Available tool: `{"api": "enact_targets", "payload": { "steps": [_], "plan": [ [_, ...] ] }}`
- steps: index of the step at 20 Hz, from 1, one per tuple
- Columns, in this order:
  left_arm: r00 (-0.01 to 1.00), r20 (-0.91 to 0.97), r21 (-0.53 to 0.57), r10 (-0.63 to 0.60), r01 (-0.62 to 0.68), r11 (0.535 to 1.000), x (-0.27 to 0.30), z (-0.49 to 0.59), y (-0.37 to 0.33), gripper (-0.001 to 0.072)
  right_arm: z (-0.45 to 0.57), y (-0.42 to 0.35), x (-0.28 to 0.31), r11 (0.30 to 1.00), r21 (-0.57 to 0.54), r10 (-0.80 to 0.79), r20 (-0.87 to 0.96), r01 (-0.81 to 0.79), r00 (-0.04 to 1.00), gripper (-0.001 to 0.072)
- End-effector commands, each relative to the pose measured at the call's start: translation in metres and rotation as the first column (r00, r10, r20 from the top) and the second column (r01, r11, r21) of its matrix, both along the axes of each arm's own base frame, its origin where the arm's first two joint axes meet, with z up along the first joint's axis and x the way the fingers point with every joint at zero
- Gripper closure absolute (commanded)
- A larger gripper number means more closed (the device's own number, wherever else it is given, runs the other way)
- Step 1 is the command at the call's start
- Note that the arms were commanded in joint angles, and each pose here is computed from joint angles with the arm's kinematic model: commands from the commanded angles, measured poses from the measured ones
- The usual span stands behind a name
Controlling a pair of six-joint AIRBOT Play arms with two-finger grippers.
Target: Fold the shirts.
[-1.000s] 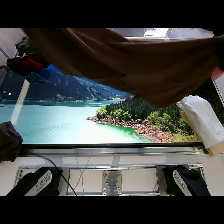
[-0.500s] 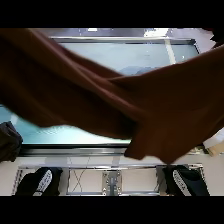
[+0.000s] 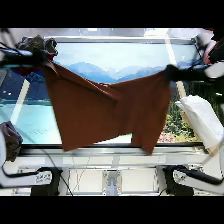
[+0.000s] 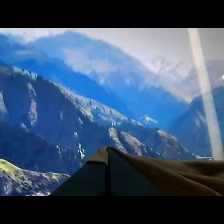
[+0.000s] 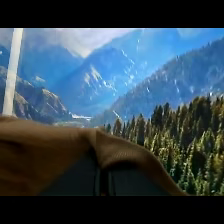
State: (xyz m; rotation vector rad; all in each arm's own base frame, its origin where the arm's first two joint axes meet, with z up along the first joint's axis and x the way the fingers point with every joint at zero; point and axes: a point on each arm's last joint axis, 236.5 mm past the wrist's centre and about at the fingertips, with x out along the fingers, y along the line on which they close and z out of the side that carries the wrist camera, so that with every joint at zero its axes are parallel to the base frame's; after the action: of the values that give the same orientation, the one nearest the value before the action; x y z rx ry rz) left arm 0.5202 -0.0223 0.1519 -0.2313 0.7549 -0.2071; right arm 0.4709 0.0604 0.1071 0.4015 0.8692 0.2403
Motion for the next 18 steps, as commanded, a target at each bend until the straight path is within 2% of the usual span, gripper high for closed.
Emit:
{"api": "enact_targets", "payload": {
  "steps": [1, 2, 3, 4, 5, 7, 9, 11, 13, 15, 18],
  "plan": [
    [0.996, -0.036, -0.114, 0.085, -0.088, 0.99, 0.066, -0.102, -0.019, 0.0568, -0.117, -0.002, 0.051, 0.979, 0.134, -0.135, -0.121, 0.151, 0.983, 0.0645],
    [0.989, 0.034, -0.193, 0.146, -0.137, 0.972, 0.086, -0.093, -0.021, 0.0276, -0.122, -0.007, 0.068, 0.965, 0.166, -0.192, -0.088, 0.204, 0.977, 0.0499],
    [0.964, 0.117, -0.288, 0.238, -0.197, 0.937, 0.104, -0.07, -0.015, 0.0034, -0.118, -0.016, 0.085, 0.945, 0.197, -0.258, -0.033, 0.26, 0.965, 0.034],
    [0.933, 0.194, -0.341, 0.304, -0.227, 0.912, 0.117, -0.044, -0.005, 0.0007, -0.106, -0.027, 0.099, 0.934, 0.205, -0.308, 0.037, 0.294, 0.951, 0.0335],
    [0.908, 0.273, -0.337, 0.318, -0.219, 0.916, 0.124, -0.017, 0.002, 0.0008, -0.088, -0.037, 0.108, 0.924, 0.211, -0.345, 0.107, 0.318, 0.932, 0.0335],
    [0.897, 0.374, -0.27, 0.235, -0.137, 0.953, 0.124, 0.033, -0.002, 0.0021, -0.058, -0.057, 0.111, 0.932, 0.167, -0.354, 0.212, 0.323, 0.911, 0.033],
    [0.893, 0.432, -0.212, 0.128, -0.038, 0.977, 0.108, 0.081, -0.014, 0.0159, -0.033, -0.076, 0.095, 0.946, 0.138, -0.319, 0.22, 0.294, 0.922, 0.0328],
    [0.88, 0.472, -0.163, 0.048, 0.033, 0.986, 0.079, 0.125, -0.023, 0.0162, -0.034, -0.081, 0.054, 0.965, 0.166, -0.22, 0.087, 0.203, 0.972, 0.0328],
    [0.871, 0.491, -0.098, -0.033, 0.092, 0.991, 0.048, 0.154, -0.031, 0.0162, -0.068, -0.091, -0.006, 0.978, 0.158, -0.116, -0.129, 0.136, 0.985, 0.0328],
    [0.883, 0.458, -0.031, -0.101, 0.13, 0.991, 0.021, 0.161, -0.035, 0.0162, -0.11, -0.102, -0.064, 0.97, 0.178, -0.098, -0.327, 0.163, 0.94, 0.0328],
    [0.957, 0.245, -0.002, -0.155, 0.16, 0.987, -0.014, 0.118, -0.034, 0.0162, -0.162, -0.11, -0.114, 0.944, 0.198, -0.15, -0.456, 0.264, 0.877, 0.0328]
  ]
}}
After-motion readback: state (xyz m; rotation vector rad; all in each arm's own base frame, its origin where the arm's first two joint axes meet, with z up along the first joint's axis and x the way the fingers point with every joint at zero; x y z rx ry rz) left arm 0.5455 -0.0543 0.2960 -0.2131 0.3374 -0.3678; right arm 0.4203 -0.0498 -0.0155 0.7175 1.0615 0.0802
